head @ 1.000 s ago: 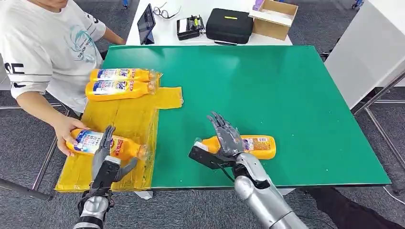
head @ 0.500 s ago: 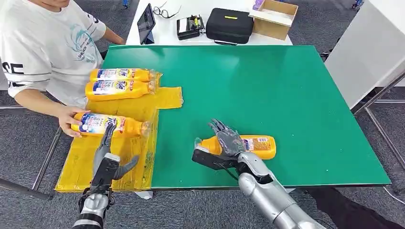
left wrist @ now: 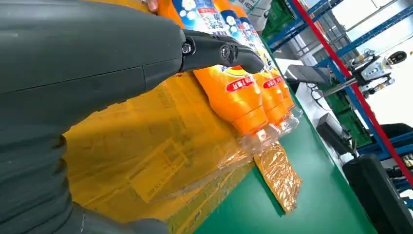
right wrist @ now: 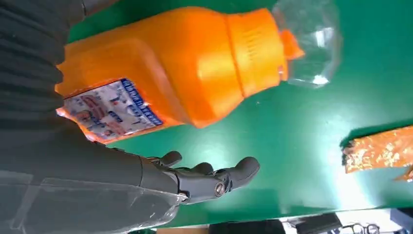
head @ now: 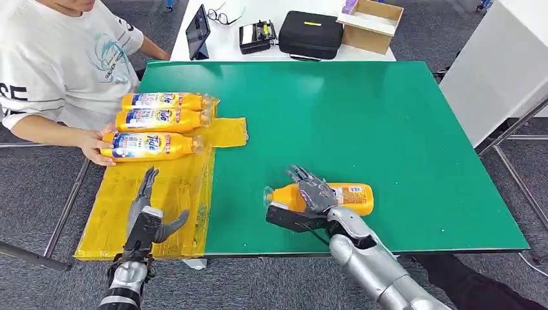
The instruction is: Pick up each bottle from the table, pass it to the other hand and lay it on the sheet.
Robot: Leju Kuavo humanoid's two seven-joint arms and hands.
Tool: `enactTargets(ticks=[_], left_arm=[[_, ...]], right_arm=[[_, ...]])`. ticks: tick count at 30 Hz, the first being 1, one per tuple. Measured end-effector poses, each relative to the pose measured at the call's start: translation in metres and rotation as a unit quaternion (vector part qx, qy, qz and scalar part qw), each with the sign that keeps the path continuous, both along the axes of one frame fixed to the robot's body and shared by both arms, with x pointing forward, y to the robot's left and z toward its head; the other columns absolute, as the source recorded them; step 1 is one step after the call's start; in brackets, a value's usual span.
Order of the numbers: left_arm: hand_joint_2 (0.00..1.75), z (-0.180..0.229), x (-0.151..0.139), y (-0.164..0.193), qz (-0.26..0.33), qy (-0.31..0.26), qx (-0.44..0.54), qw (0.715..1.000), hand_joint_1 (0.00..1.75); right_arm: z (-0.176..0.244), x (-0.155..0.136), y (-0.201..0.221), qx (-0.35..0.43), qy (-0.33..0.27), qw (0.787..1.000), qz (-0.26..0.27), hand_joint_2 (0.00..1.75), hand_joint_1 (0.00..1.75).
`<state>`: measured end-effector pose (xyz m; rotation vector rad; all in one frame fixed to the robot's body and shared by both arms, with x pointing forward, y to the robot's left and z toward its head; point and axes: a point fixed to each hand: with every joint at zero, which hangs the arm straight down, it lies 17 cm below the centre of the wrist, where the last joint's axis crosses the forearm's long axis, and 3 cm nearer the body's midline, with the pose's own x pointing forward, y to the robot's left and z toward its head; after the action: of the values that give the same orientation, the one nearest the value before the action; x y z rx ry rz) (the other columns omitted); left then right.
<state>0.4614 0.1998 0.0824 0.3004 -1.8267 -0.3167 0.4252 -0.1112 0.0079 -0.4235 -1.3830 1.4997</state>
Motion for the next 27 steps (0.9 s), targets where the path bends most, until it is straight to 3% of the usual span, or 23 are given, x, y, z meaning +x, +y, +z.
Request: enactTargets(ticks=[18,27], left_arm=[[1.75,-0.008,0.0,-0.001,0.002,0.008,0.004,1.0,0.0],[1.75,-0.008,0.002,-0.011,-0.011,0.006,0.019,1.0,0.0]], right_arm=[[-0.025,0.012,-0.055,-0.083,0.022,0.996,-0.03,1.75,0.0],[-0.028,0.014,-0.06,-0.078,0.039,0.996,-0.03,1.75,0.0]])
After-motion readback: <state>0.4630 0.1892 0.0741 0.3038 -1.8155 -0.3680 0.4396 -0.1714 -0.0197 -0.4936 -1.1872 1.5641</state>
